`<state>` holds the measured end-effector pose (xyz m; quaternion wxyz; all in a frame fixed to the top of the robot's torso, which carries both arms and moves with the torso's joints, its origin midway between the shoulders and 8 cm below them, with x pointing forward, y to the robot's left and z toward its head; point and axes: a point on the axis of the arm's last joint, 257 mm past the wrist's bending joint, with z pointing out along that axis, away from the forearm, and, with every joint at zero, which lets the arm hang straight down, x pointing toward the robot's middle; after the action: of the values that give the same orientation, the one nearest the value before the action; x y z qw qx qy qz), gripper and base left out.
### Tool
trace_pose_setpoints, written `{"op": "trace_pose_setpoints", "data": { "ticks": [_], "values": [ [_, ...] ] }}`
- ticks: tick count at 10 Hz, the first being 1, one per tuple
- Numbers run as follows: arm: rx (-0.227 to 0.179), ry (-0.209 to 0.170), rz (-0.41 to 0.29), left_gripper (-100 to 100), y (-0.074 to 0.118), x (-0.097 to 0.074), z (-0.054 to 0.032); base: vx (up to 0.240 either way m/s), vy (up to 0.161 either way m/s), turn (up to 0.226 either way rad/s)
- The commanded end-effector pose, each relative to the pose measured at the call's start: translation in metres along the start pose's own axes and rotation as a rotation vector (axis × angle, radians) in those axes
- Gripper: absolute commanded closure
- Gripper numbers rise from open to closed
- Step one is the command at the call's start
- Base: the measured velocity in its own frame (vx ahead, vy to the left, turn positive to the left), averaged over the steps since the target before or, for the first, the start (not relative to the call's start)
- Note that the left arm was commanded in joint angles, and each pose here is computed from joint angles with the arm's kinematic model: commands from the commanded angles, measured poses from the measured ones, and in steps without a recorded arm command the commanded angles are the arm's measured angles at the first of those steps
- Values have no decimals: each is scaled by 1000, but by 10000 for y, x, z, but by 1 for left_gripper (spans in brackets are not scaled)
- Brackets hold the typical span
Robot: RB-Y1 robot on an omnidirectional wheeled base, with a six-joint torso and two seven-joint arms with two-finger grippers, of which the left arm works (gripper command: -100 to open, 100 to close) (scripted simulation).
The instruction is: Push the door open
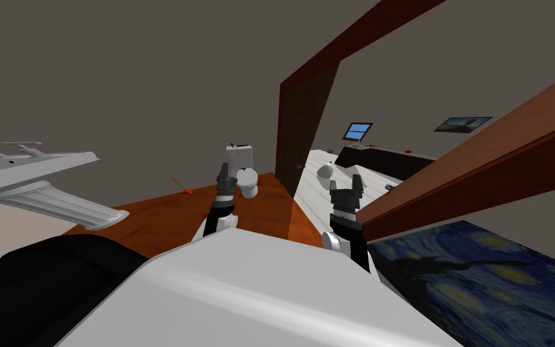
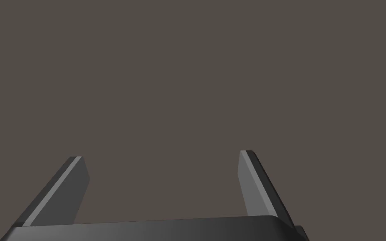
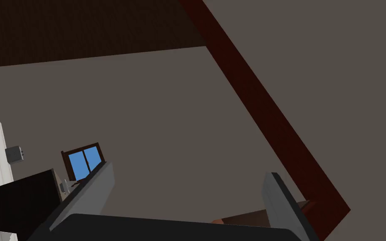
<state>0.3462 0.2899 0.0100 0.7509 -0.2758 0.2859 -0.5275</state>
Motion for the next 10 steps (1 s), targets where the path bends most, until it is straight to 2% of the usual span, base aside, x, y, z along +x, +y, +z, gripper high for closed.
{"op": "trace_pose_setpoints", "data": {
  "ticks": [1, 8, 10],
  "values": [
    [-14, 17, -4, -100, 111, 45, -22, 63, 1, -137],
    [-70, 72, -22, -100, 527, 195, -119, 102, 15, -108],
    [-94, 92, -30, -100, 700, 251, -167, 118, 19, -153]
  ]
}}
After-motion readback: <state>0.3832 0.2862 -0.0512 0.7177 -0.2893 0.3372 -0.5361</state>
